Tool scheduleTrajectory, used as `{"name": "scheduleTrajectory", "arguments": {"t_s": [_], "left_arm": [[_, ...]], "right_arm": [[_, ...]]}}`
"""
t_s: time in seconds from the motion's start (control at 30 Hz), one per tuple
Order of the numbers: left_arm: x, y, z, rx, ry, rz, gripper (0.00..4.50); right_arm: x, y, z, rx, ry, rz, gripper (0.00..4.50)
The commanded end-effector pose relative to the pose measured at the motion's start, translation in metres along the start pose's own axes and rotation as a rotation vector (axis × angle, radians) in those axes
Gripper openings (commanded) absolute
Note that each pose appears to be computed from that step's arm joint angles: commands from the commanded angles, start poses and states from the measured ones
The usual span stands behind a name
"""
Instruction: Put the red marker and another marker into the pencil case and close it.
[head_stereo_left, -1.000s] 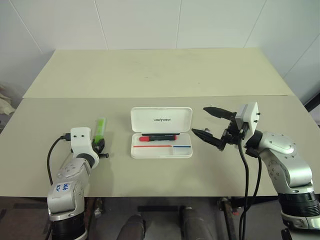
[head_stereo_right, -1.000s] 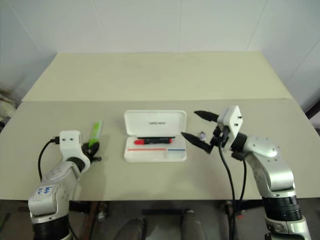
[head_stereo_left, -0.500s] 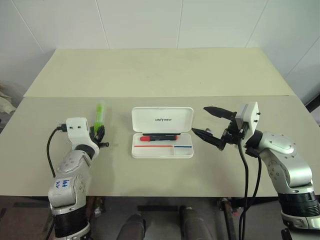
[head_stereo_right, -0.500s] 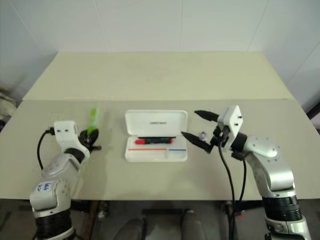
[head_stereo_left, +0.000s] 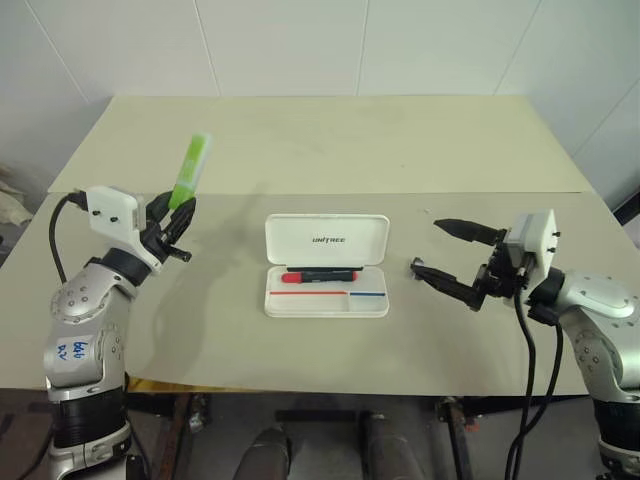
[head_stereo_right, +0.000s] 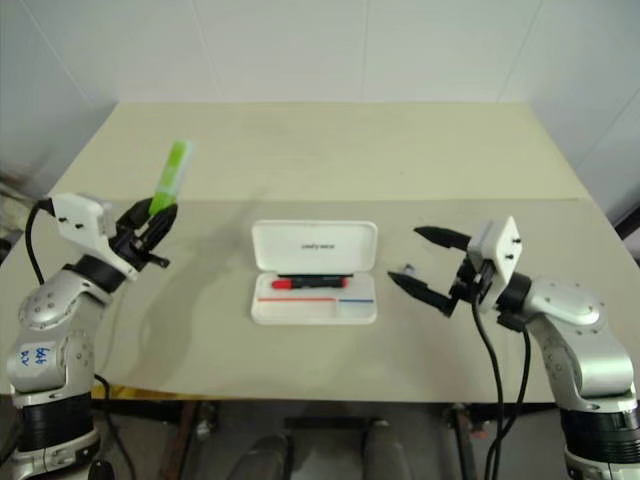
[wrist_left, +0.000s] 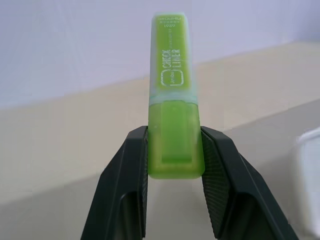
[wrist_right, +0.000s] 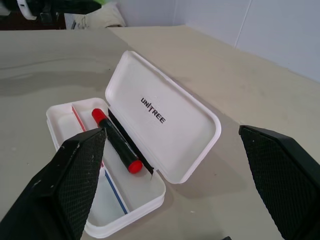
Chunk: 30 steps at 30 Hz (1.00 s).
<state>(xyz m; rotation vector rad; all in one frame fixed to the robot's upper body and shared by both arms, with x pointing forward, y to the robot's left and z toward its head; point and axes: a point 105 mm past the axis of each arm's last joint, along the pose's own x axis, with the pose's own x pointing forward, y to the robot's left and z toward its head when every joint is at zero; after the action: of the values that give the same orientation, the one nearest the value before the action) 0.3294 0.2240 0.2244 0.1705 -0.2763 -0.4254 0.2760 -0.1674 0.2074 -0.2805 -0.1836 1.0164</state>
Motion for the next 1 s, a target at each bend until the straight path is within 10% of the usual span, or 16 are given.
{"name": "scheduleTrajectory", "arguments": {"t_s": [0.03,0.53,1.0], "left_arm": [[0.007,-0.016,0.026,0.005,-0.086,-0.193,1.11],[-0.011,-0.115,-0.007,0.176,0.060,-0.926,1.11],[-0.025,-0.116,-0.061,0.211,0.248,-1.071,1.11]], "right_arm": [[0.000,0.019,0.026,-0.056,-0.045,0.089,4.50],[-0.026,-0.008,0.005,-0.063,0.030,-0.139,4.50],[-0.022,0.004,0.004,-0.050,0.018,-0.186,4.50]]}}
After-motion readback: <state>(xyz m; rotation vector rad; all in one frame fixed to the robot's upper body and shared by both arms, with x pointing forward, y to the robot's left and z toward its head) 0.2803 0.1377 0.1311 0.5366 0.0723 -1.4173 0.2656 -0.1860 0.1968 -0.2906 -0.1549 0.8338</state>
